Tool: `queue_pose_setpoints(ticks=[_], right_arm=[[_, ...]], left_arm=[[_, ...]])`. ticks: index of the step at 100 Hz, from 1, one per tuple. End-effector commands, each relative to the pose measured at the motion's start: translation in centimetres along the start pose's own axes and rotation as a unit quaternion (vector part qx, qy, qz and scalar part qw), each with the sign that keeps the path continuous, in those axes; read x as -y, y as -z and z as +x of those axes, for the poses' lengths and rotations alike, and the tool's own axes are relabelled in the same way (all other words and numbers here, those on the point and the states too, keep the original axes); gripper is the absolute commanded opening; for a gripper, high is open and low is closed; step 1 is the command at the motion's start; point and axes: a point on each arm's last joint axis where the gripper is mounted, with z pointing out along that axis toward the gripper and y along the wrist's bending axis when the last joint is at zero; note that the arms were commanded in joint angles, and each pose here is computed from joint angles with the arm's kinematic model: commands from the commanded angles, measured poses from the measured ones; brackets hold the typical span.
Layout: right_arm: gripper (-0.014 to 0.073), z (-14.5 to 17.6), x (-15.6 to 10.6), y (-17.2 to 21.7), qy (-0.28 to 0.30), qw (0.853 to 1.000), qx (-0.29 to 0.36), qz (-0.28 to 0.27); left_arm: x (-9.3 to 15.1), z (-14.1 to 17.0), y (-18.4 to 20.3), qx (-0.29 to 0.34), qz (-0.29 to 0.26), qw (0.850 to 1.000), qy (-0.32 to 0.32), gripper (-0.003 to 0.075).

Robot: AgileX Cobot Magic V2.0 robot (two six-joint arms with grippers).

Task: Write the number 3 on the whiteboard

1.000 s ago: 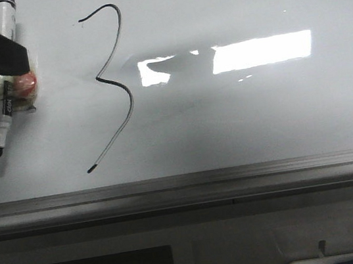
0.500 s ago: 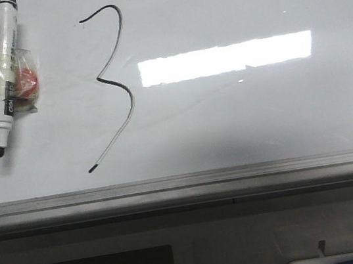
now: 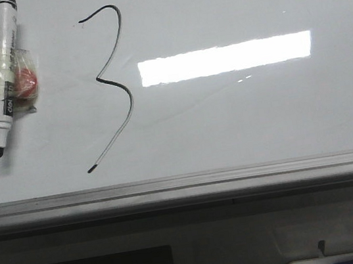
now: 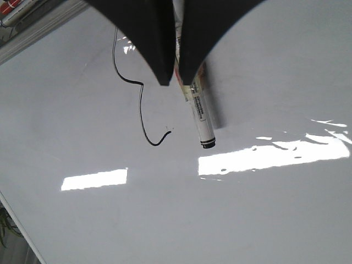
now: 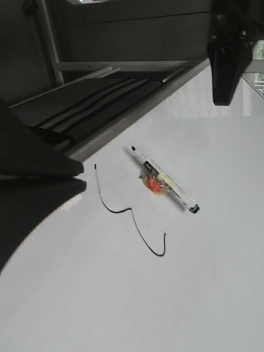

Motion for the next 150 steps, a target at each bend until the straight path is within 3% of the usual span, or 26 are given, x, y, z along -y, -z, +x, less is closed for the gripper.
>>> queue_pose_setpoints(ticks=[1,53,93,107,126,150], right_arm=[[-0.0049,-0.5,0.2,0.6,-0.005,1.000,0.025,0.014],[-0.0049,0.2,-0.1,0.6,-0.005,1.000,0.015,0.008],[-0.0049,0.2,-0.1,0.6,-0.005,1.000,0.015,0.008],[-0.0049,0.2,-0.1,0.6,-0.005,1.000,0.015,0.008],[-0.0049,0.2,-0.1,0.6,-0.005,1.000,0.015,0.008],[-0.0049,0.2,-0.1,0.6,-0.005,1.000,0.014,0.008]], left_arm=[[0.0,-1.5,0.0,0.048,-0.002,0.999,0.000,-0.0021],[0.0,-1.3,0.0,0.048,-0.002,0.999,-0.001,-0.0021],[-0.3,3.8,0.3,-0.009,-0.014,1.000,-0.001,-0.0021],[-0.9,4.8,1.1,0.010,-0.060,0.998,-0.005,-0.0020],[-2.1,5.4,1.9,0.004,-0.161,0.987,-0.009,-0.0021],[-3.0,7.6,3.1,-0.104,-0.273,0.956,0.020,-0.0020]])
